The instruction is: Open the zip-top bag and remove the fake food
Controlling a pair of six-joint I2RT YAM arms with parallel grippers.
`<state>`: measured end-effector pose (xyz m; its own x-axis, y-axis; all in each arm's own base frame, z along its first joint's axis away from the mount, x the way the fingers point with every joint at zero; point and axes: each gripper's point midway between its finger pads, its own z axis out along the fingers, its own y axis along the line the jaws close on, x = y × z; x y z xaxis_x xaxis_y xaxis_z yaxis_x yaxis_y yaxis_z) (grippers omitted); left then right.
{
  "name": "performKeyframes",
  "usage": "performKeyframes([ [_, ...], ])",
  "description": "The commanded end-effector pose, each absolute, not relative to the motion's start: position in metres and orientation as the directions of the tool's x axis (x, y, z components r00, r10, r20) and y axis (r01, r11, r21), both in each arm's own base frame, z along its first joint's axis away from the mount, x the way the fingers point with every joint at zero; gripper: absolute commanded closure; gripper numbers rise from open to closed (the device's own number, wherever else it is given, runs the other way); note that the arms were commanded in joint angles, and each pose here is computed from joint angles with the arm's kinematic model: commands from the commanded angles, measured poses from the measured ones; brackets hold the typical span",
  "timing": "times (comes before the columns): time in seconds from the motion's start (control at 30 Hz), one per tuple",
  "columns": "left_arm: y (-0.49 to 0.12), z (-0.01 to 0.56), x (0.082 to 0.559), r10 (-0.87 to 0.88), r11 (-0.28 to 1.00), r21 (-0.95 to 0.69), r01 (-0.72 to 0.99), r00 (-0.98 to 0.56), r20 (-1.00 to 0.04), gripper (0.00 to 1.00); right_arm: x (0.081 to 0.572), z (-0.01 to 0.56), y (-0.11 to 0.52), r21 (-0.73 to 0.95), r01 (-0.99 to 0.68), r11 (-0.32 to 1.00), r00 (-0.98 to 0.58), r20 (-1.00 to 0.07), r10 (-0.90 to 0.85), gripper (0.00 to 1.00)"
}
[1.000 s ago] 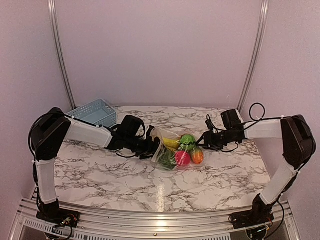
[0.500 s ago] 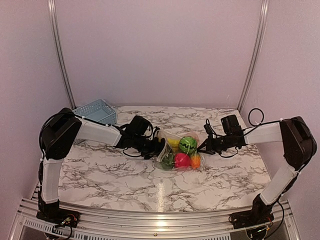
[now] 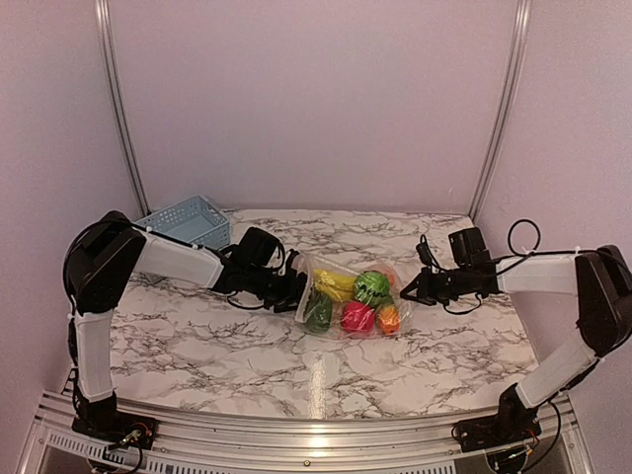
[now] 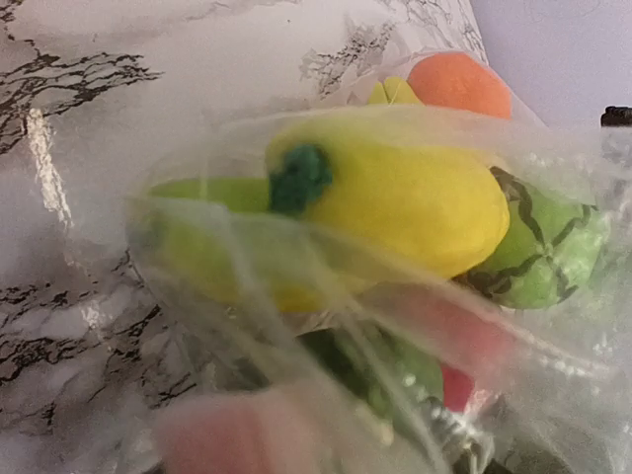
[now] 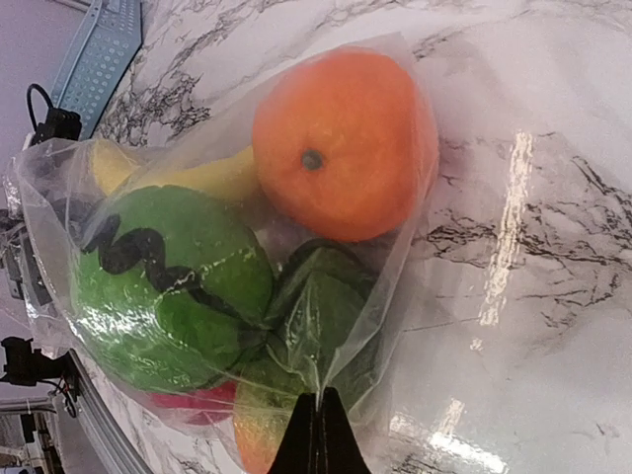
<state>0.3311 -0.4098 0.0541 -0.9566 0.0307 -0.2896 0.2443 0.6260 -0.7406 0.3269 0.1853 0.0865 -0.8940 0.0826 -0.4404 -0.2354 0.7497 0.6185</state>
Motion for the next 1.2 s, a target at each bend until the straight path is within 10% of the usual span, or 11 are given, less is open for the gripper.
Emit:
performKeyframes([
  [0.0, -0.386, 0.075, 0.342, -0.018, 0.643, -0.725, 0.246, -0.942, -0.336, 0.58, 0.331, 0.087, 0.168, 0.581, -0.184, 0.793, -0.88, -0.457, 0.131, 1.0],
  [1.17, -0.176, 0.224, 0.462, -0.376, 0.79, -0.608, 0.075, -0.725, -0.578, 0.61, 0.336, 0.103, 0.147, 0.571, -0.169, 0.803, -0.838, -0.512, 0.188, 1.0],
])
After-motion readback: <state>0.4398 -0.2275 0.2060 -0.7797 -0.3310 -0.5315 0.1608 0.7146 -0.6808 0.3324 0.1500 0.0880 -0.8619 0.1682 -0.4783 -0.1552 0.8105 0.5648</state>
